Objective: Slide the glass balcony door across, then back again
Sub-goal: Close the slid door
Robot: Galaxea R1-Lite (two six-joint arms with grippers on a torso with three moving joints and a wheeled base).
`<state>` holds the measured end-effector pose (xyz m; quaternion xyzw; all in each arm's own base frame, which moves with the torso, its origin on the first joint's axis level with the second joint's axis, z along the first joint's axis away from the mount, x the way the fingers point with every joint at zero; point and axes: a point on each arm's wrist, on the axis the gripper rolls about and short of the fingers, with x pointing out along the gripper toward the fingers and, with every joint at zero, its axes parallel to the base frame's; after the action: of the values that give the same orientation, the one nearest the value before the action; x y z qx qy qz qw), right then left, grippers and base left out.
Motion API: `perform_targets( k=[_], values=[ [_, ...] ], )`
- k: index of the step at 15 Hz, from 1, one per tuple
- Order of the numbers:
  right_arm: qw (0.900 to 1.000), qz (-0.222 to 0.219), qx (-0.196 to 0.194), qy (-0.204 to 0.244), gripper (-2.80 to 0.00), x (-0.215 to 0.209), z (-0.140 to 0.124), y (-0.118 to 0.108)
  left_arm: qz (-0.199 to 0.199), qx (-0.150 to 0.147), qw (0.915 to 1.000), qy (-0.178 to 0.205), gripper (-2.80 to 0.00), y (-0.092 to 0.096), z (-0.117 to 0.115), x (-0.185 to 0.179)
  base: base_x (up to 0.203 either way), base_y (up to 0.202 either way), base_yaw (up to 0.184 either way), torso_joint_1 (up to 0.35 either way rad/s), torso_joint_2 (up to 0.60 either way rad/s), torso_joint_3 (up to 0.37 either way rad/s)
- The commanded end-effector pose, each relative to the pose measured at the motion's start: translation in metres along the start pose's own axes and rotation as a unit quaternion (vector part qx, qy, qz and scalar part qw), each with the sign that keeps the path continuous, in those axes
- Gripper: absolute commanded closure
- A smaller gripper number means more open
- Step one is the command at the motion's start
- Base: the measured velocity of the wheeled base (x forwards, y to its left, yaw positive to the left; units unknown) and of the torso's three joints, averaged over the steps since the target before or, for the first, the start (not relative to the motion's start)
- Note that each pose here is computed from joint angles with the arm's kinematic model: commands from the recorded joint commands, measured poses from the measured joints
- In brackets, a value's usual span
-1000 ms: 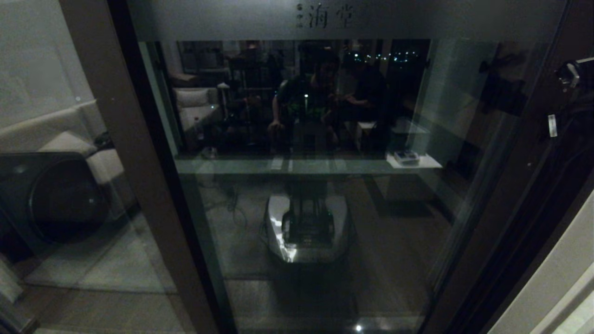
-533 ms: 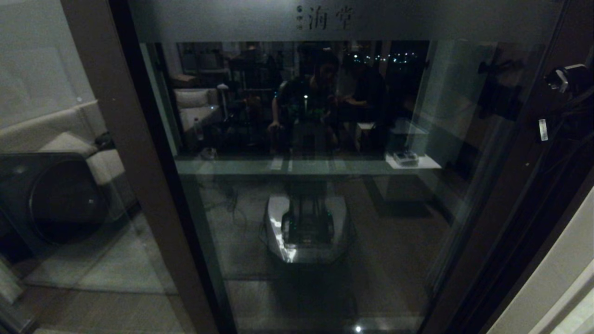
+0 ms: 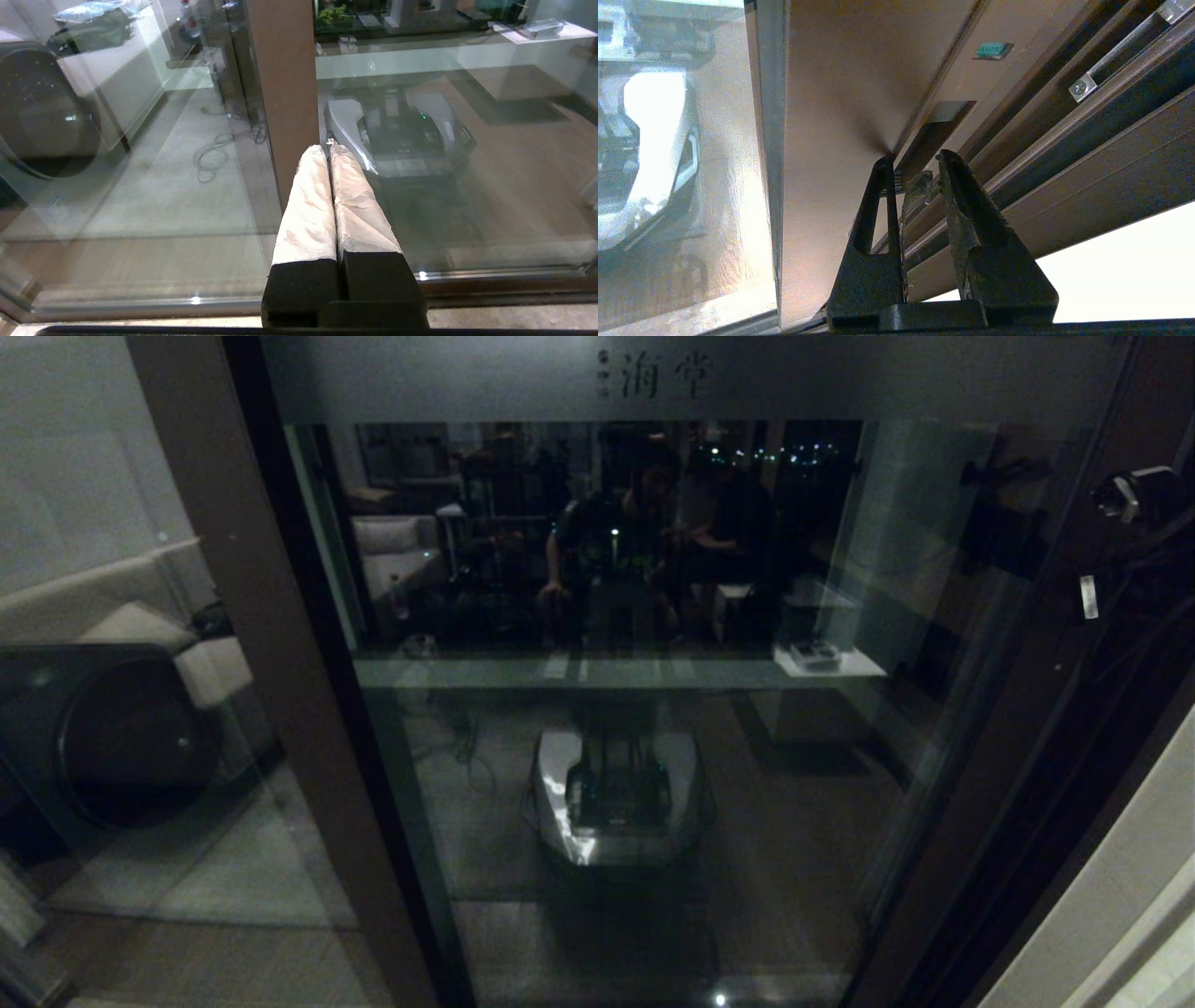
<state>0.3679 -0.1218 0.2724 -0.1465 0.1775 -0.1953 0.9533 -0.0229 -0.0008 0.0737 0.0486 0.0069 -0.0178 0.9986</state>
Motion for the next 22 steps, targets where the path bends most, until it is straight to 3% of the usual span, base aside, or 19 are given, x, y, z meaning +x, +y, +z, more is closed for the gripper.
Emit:
perform_targets(
  k=[1, 22],
  values=[
    [1.000, -0.003, -0.001, 0.000, 0.00, 0.0039, -0.0012, -0.0003, 0.000, 0.000, 1.0000, 0.001, 0.00, -0.0001, -0.0005, 0.0001, 0.000, 0.000, 0.000, 0.000, 0.00, 0.000],
    [1.000, -0.012, 0.001, 0.009, 0.00, 0.0119, -0.0068, -0.0058, 0.000, 0.000, 1.0000, 0.001, 0.00, 0.0000, -0.0004, 0.0001, 0.000, 0.000, 0.000, 0.000, 0.00, 0.000]
  ],
)
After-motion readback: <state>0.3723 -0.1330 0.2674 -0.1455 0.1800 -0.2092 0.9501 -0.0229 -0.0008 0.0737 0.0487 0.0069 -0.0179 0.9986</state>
